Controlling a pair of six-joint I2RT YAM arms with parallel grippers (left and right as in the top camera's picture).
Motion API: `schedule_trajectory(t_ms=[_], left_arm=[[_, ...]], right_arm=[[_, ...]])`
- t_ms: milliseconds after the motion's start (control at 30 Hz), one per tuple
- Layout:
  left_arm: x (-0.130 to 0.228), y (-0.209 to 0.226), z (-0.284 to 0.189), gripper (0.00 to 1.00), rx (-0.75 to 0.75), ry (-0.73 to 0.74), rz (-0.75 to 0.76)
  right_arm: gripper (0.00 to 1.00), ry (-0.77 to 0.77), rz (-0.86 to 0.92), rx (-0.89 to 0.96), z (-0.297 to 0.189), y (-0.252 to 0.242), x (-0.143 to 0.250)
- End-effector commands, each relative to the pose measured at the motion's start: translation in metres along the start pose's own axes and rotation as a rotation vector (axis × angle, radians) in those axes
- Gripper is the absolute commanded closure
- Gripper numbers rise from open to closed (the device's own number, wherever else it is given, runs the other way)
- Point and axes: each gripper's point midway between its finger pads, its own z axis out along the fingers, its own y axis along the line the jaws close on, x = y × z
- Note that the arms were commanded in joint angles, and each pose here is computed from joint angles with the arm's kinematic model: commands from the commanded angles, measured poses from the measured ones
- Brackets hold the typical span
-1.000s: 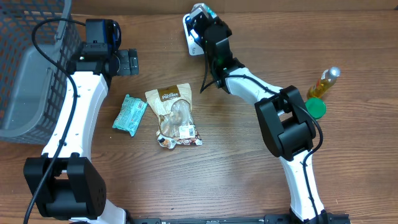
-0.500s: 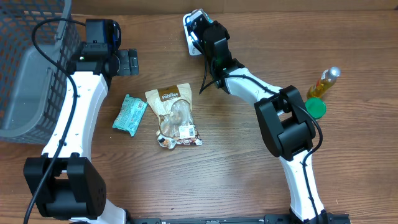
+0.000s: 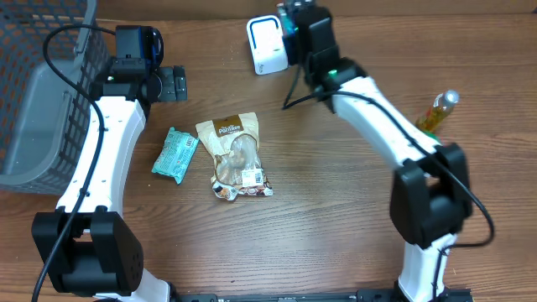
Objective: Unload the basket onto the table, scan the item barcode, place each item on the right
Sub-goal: 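Carry the teal box right and set it down near the jar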
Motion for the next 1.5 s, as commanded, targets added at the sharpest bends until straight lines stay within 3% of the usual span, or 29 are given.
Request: schedule_trajectory(t_ms=[0, 233, 467, 1033, 1167, 1367, 1467], left_arm=[[-0.012, 0.001, -0.011, 0.0, 0.001, -0.041, 0.016], [-0.012, 0.001, -0.011, 0.0, 0.001, -0.042, 0.016], [-0.012, 0.001, -0.011, 0.0, 0.001, -0.042, 0.016], [-0.012, 0.001, -0.011, 0.0, 0.0, -0.041, 0.016], [-0.012, 0.001, -0.011, 0.0, 0.001, -0.042, 0.016], [-0.012, 0.001, -0.011, 0.0, 0.001, -0.041, 0.016], [-0.012, 0.001, -0.011, 0.0, 0.001, -0.041, 0.016]], right_arm=[[0.96, 0.161, 0.171, 0.035, -0.006, -0.018, 0.036], [0.96, 0.588, 0.18, 0.118, -0.036, -0.046, 0.138], [0.96, 0.796, 0.214, 0.193, -0.064, -0.079, 0.181], [0.91, 0.95, 0.33, 0.265, -0.072, -0.127, 0.251], [0.76, 0.922, 0.343, 0.269, -0.066, -0.131, 0.249], [0.75, 0.86, 0.359, 0.264, -0.054, -0.132, 0.24], [0.75, 0.834, 0.411, 0.162, -0.045, -0.113, 0.233]])
